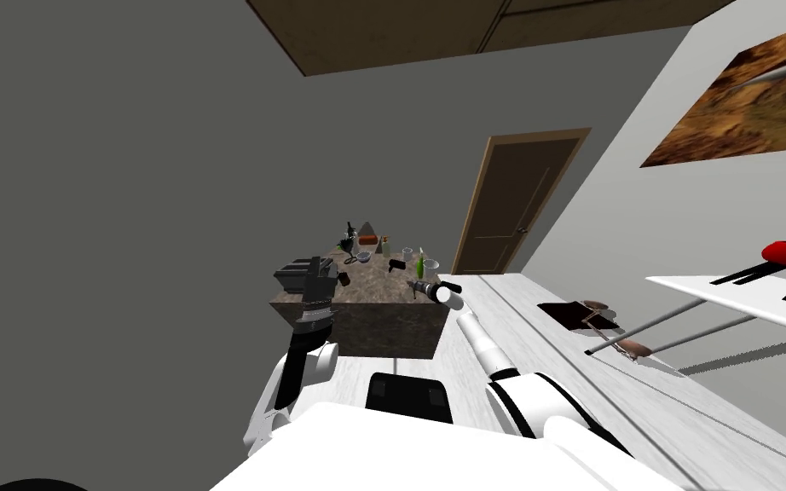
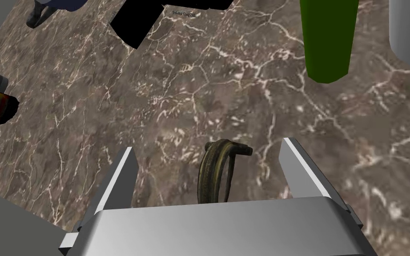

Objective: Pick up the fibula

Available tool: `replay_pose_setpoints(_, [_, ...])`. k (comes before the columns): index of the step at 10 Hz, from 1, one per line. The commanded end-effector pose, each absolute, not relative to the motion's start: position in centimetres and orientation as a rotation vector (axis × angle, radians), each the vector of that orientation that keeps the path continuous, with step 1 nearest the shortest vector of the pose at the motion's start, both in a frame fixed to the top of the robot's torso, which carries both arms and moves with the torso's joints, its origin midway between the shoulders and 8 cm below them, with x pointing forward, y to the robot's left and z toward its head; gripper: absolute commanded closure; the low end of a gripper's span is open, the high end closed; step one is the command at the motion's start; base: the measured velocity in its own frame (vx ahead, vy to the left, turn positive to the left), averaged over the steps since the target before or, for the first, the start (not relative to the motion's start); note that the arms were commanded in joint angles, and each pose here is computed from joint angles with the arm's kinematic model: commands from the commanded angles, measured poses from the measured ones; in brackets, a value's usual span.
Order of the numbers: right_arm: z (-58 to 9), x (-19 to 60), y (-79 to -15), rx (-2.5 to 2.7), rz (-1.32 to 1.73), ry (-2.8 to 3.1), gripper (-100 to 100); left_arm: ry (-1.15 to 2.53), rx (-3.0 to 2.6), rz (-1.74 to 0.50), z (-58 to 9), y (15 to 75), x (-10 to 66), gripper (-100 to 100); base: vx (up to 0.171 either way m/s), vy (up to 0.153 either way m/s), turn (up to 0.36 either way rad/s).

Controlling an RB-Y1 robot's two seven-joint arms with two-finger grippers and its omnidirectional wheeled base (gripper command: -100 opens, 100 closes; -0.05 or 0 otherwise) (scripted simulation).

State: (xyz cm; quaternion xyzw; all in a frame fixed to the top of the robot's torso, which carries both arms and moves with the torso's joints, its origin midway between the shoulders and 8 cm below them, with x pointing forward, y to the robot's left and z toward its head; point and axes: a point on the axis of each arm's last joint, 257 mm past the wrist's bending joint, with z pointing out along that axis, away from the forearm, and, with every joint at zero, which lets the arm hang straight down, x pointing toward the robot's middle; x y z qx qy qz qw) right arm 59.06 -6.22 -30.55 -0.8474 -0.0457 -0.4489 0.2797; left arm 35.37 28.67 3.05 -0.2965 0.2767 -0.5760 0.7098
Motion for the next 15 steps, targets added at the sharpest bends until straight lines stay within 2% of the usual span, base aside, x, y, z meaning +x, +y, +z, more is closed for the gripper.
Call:
replay_pose_setpoints(1, [-31.2,59.8,-7.4,-2.292,-1.214,-0.083,-100,0.614,-0.658,-1.278,3.0,28.7,35.4,0,-0.045,-0.078,0.105])
replay_pose_setpoints(2, [-29.5,61.7,-7.4,-2.275,-1.281,-0.073,-100,0.614,-0.658,-1.278,3.0,28.7,35.4,0,-0.047,-0.090,0.214])
replay_pose_setpoints(5, [-31.6,61.3,-8.4,-2.309,-1.237,-0.031,-100,0.614,-0.658,-1.278,3.0,28.7,35.4,0,-0.011,-0.043,0.025])
replay_pose_setpoints(6, [-29.5,63.2,-8.7,-2.284,-1.310,-0.008,-100,0.614,-0.658,-1.278,3.0,28.7,35.4,0,-0.016,-0.051,0.221])
replay_pose_setpoints(11, [-31.7,63.7,-9.5,-2.324,-1.281,0.056,-100,0.614,-0.658,-1.278,3.0,28.7,35.4,0,-0.029,-0.057,0.087])
replay_pose_setpoints(12, [-29.8,65.2,-9.4,-2.300,-1.343,0.073,-100,0.614,-0.658,-1.278,3.0,28.7,35.4,0,-0.032,-0.053,0.170])
replay_pose_setpoints(13, [-31.6,64.6,-9.5,-2.327,-1.298,0.093,-100,0.614,-0.658,-1.278,3.0,28.7,35.4,0,-0.032,-0.063,0.149])
replay_pose_setpoints(15, [-30.5,65.8,-9.3,-2.314,-1.335,0.120,-100,0.614,-0.658,-1.278,3.0,28.7,35.4,0,-0.059,-0.086,0.168])
